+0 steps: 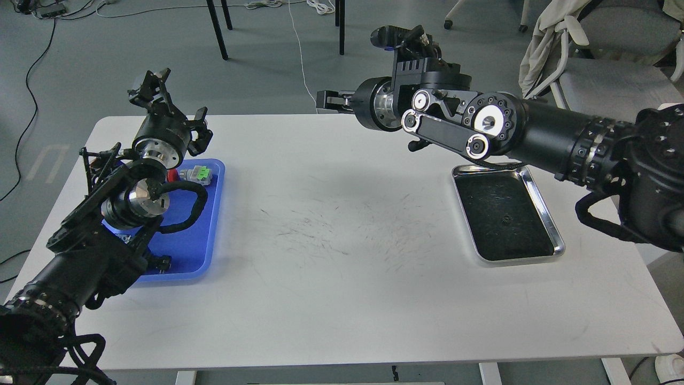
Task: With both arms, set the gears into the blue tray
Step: 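Lift the black gear with the right gripper and carry it to table center, then open the right gripper to set the gear down and withdraw, then swing the left gripper from the blue tray toward the black gear, then lower the left gripper over the black gear and close on it, then carry the gear with the left gripper back over the blue tray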
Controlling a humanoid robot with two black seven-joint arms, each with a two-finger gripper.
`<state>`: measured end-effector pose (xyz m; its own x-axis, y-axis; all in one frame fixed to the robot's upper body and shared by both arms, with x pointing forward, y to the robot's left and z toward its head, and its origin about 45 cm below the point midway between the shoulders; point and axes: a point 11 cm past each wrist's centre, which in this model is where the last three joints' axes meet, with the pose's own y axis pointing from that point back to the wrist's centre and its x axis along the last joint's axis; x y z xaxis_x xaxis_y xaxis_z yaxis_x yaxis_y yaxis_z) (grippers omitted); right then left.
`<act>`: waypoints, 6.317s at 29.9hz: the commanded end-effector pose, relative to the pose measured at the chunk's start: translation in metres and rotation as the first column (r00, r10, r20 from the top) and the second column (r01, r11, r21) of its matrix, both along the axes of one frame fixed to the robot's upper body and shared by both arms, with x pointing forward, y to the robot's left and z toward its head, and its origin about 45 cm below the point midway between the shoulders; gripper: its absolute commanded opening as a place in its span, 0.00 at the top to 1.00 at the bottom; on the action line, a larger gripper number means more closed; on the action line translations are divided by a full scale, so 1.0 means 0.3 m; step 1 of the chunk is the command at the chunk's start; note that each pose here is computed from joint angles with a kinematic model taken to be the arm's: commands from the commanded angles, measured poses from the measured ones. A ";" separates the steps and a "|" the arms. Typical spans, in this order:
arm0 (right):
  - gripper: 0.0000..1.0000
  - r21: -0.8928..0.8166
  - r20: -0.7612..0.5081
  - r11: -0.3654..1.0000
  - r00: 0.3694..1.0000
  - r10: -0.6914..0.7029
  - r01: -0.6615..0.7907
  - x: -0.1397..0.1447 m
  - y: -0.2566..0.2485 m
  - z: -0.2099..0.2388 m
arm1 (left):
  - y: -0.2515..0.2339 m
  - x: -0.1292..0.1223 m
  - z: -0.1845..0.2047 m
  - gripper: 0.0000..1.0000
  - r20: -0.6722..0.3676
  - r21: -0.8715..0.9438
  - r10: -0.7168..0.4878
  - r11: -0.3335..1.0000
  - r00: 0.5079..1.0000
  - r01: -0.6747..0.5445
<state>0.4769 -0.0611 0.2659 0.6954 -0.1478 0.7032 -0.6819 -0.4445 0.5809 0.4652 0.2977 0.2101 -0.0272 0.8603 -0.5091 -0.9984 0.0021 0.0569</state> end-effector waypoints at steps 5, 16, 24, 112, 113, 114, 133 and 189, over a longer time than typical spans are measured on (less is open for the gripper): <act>0.98 0.064 -0.101 0.997 0.994 0.038 -0.031 -0.114 0.029 -0.172 | 0.001 0.000 -0.001 0.02 0.000 0.000 0.000 1.000 1.000 0.000; 0.98 0.148 -0.283 0.986 0.951 0.121 -0.082 -0.319 0.076 -0.371 | -0.006 -0.003 -0.007 0.02 -0.004 -0.003 -0.001 1.000 1.000 0.001; 0.98 0.132 -0.338 0.987 0.932 0.128 -0.088 -0.384 0.058 -0.454 | -0.006 -0.003 -0.007 0.02 -0.004 -0.003 -0.001 1.000 1.000 0.001; 0.03 0.596 -0.711 -0.640 0.689 -0.140 0.485 -0.305 -1.208 -0.205 | -0.431 -0.506 -0.218 0.02 -0.520 0.764 -0.621 -0.645 0.586 -0.006; 0.03 0.597 -0.709 -0.640 0.691 -0.140 0.483 -0.305 -1.208 -0.202 | -0.433 -0.509 -0.235 0.03 -0.526 0.761 -0.618 -0.649 0.584 -0.002; 0.03 0.597 -0.710 -0.641 0.690 -0.141 0.482 -0.305 -1.209 -0.202 | -0.437 -0.513 -0.256 0.03 -0.534 0.754 -0.616 -0.656 0.580 -0.002; 0.03 0.594 -0.712 -0.645 0.687 -0.143 0.481 -0.299 -1.198 -0.209 | -0.463 -0.514 -0.439 0.32 -0.566 0.743 -0.596 -0.668 0.570 0.041; 0.03 0.602 -0.721 -0.603 0.681 -0.129 0.523 -0.292 -1.157 -0.220 | 0.188 -0.406 -0.104 0.93 -0.524 0.796 -0.213 0.221 0.824 0.563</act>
<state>0.3889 -0.4105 0.2011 0.0352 -0.5502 -0.8343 -0.9955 -0.0926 0.0191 0.3479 0.3448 0.1940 0.5077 0.6152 0.6031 -0.8391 0.1946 0.5079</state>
